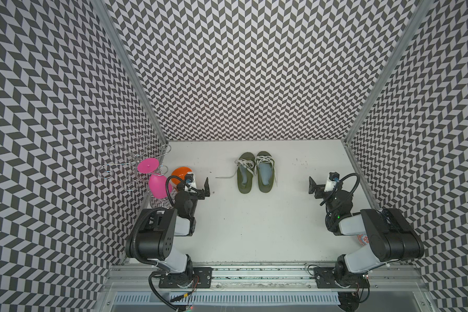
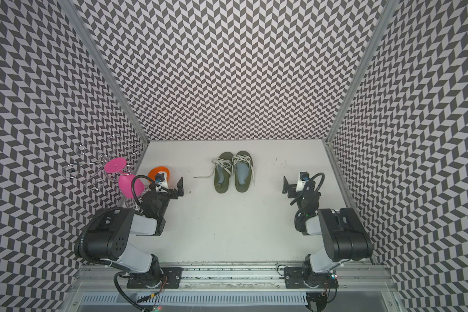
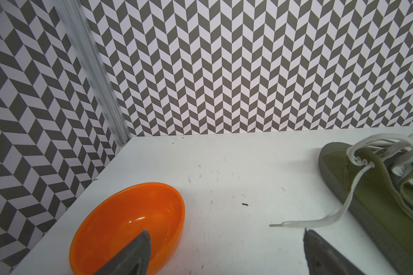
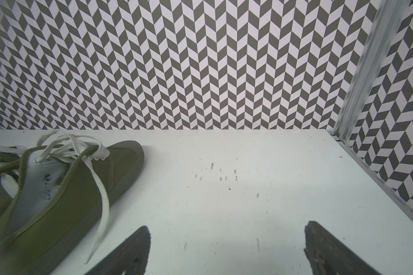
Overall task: Insert the insole into the shoe
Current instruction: Reset both arms
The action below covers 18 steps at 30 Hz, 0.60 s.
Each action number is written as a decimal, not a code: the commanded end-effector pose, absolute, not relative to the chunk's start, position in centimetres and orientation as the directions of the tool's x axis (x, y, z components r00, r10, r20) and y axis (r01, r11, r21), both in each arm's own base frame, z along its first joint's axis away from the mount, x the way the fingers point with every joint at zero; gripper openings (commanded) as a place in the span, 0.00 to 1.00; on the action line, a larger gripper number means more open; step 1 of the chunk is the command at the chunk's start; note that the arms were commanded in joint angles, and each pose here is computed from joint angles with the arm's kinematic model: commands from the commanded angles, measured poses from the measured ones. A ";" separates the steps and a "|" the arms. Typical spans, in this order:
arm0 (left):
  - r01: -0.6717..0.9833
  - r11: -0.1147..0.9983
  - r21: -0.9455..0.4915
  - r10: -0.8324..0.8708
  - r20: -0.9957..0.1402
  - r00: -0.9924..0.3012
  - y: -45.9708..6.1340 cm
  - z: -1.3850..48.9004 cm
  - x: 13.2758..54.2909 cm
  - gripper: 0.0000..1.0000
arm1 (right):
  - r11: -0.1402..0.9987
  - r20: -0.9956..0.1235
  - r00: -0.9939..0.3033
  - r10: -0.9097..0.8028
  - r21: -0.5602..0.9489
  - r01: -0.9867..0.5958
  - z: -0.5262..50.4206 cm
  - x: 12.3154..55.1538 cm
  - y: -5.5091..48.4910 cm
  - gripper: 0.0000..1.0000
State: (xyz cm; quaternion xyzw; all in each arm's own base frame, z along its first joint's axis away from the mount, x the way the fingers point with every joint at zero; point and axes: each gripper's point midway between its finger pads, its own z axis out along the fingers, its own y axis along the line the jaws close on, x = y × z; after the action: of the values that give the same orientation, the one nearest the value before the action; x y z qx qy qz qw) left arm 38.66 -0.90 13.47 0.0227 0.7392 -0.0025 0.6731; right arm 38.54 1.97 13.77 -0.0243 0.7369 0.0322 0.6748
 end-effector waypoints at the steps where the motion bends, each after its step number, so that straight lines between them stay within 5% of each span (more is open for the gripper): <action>1: 0.026 0.999 0.019 0.021 -0.998 -0.055 -0.7 14.4 38.6 1.00 | 0.998 -1.000 -0.020 0.017 0.018 -0.062 15.3 38.6 1.6 1.00; 18: 0.025 1.000 0.019 0.020 -0.998 -0.056 -0.6 14.4 38.6 1.00 | 0.997 -1.000 0.005 0.011 0.010 -0.081 15.9 37.8 1.7 1.00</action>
State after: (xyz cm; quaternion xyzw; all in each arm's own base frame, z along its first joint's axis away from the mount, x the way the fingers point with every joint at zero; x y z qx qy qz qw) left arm 38.66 -0.90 13.48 0.0225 0.7391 -0.0027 0.6732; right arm 38.23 1.85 13.62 -0.0205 0.7372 0.0334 0.6746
